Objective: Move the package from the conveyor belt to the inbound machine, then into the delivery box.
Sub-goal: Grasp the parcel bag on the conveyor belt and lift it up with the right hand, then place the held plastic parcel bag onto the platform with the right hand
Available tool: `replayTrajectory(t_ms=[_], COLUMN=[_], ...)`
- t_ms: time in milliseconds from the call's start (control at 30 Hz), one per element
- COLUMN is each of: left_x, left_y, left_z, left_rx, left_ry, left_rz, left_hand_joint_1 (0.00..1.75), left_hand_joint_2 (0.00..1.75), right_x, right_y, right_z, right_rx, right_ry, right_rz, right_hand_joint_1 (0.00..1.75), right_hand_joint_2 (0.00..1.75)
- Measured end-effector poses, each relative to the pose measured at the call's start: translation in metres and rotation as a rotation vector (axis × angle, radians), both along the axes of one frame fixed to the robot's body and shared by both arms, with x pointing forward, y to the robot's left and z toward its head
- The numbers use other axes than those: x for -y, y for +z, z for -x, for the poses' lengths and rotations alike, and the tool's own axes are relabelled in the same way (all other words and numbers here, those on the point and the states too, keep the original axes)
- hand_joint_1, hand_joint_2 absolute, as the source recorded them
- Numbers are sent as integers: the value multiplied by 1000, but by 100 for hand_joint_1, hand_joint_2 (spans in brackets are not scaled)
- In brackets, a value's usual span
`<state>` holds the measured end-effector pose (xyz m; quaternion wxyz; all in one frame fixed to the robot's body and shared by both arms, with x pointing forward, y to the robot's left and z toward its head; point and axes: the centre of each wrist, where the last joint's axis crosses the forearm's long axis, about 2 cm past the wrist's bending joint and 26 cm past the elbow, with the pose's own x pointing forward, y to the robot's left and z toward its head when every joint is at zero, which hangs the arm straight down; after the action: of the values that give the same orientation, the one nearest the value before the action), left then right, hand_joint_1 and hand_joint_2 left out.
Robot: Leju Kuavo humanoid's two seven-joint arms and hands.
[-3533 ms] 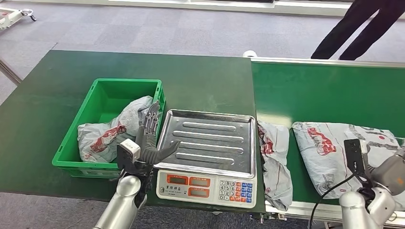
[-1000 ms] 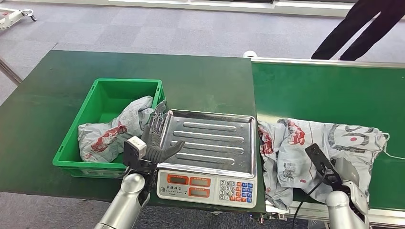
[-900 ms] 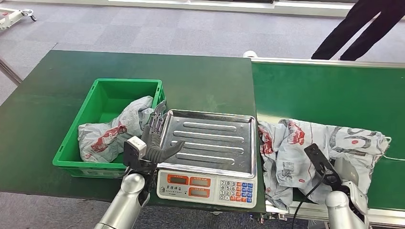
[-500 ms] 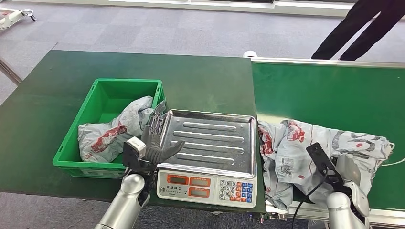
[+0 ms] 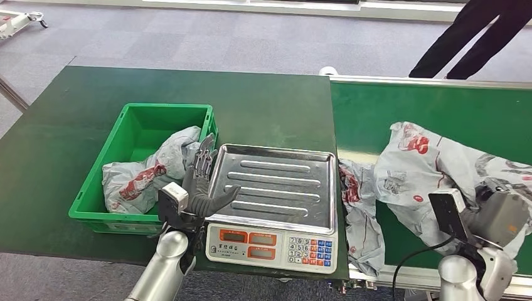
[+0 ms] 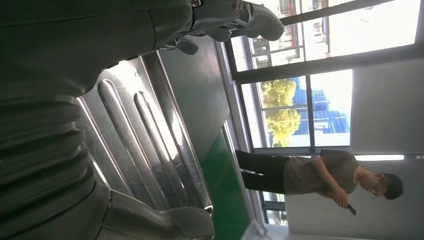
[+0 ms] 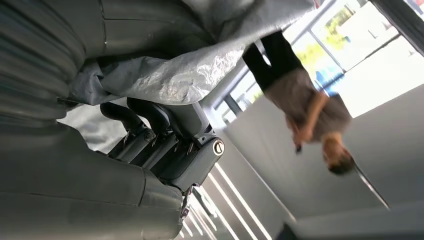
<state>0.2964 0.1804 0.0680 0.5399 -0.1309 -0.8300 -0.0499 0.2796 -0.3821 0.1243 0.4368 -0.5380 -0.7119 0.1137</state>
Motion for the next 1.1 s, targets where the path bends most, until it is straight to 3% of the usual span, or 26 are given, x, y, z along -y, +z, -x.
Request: replayTrajectory(t_ms=[333, 733, 900, 1100], left_x=[4, 9, 14, 30], left_y=[4, 16, 19, 25], left_z=[-1, -2, 0, -1], left_rx=[9, 49, 60, 68], left_ry=[38, 110, 201, 210], left_rz=[26, 38, 10, 14], left_hand_joint_1=[0, 0, 0, 0], left_hand_joint_2=[175, 175, 175, 175], right_x=[-8, -18, -40, -101], right_y=[29, 43, 50, 70], right_z=[18, 27, 13, -40], right_rx=[297, 376, 353, 239], right_ry=[-35, -3, 137, 425], right_rz=[77, 93, 129, 188], right_hand_joint_1=[175, 175, 175, 175], right_hand_joint_2=[175, 175, 175, 175])
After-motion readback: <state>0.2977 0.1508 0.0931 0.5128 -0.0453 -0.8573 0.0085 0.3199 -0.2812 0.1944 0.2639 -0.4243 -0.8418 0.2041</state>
